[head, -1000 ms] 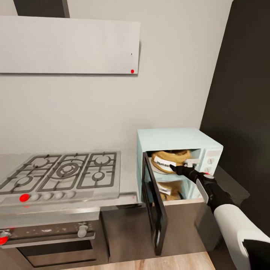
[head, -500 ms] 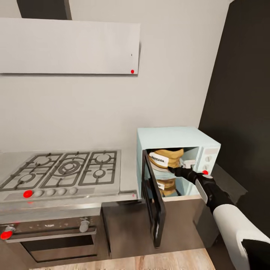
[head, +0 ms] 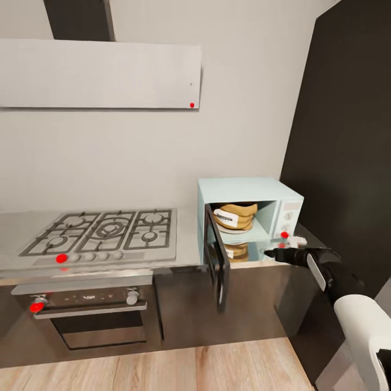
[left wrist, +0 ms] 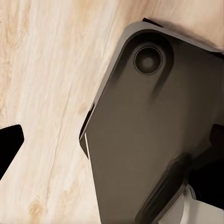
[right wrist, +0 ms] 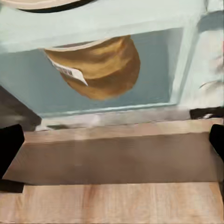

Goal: In the kitchen, take the popcorn bag from the countertop, put it into the microwave, and heat it until the popcorn is cooked so the cooked popcorn ends up inside the bag.

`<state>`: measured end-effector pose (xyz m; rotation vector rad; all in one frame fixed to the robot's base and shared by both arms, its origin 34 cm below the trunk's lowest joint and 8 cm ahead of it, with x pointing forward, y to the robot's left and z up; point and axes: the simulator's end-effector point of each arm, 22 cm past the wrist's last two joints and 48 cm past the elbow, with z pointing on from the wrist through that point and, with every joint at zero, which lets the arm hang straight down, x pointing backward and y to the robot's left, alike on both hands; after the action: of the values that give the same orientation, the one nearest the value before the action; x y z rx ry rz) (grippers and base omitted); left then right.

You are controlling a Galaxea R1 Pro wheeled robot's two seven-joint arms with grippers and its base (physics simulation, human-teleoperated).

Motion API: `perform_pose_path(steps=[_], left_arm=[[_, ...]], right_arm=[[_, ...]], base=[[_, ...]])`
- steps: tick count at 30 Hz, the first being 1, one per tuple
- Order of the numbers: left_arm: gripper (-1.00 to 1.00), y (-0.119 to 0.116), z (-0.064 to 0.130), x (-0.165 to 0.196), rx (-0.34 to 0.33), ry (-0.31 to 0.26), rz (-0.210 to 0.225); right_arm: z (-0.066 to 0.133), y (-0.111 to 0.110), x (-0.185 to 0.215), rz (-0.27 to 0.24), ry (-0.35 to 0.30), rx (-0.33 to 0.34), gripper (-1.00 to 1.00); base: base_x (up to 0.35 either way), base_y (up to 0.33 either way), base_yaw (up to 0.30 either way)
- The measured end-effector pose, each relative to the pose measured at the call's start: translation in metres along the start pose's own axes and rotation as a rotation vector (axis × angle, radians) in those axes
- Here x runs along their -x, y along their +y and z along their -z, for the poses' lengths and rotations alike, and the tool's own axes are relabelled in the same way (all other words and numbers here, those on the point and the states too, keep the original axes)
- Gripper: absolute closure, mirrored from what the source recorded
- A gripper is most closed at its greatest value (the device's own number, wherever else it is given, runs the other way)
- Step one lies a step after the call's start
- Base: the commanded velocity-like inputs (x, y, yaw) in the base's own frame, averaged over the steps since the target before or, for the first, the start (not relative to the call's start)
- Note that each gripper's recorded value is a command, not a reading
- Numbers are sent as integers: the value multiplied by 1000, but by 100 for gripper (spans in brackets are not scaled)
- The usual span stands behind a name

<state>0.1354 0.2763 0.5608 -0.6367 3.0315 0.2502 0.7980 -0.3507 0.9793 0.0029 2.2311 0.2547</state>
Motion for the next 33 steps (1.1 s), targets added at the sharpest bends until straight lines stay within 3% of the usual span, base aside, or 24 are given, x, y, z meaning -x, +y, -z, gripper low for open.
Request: perform_pose_path(steps=[3,4,7,9,11,13,15,16,18,20,24,29,33], left_arm=[[-100,-1,0,0,-1,0,-2],[-100,-1,0,0,-2,0,-6],[-100,-2,0,-1,-4,0,-11],[-100,-2,0,-1,-4,0,-13],[-100,-3,0,-1,-4,0,-14],[-100,-3,0,-1,-6,0,-16],[-100,-3,0,-1,-7,0,-18],[-100,-4,0,-1,-9,0,-18],[-100,-4,0,-1,-10,0,-19],[-100,-3,0,-1,-10,0,-19],[-100,-3,0,0,-12,-1,-16],[-100,-10,1,8,-27,-19,-18],[-100,-53,14,102,-115,-203,16]], right_arm=[[6,-33,-17,-18,51,-45,-100],[5,-43,-40,-29,95,-62,-100],[5,-68,-143,-51,262,-104,-100],[17,-83,-245,-58,425,-139,-100],[31,-87,-335,-59,544,-151,-100],[58,-89,-434,-44,627,-159,-100],[75,-96,-475,0,615,-189,-100],[95,-97,-511,11,645,-212,-100],[135,-77,-583,14,732,-221,-100],[156,-52,-625,21,765,-219,-100],[184,-30,-667,59,753,-271,-100],[188,-24,-673,61,752,-278,-100],[188,-25,-673,50,749,-287,-100]], base=[[-331,0,0],[-332,0,0],[-332,0,0],[-334,0,0],[-334,0,0],[-327,0,0],[-295,0,0],[-223,0,0],[-107,0,0],[-32,0,0],[-5,0,0],[0,0,0],[0,0,0]])
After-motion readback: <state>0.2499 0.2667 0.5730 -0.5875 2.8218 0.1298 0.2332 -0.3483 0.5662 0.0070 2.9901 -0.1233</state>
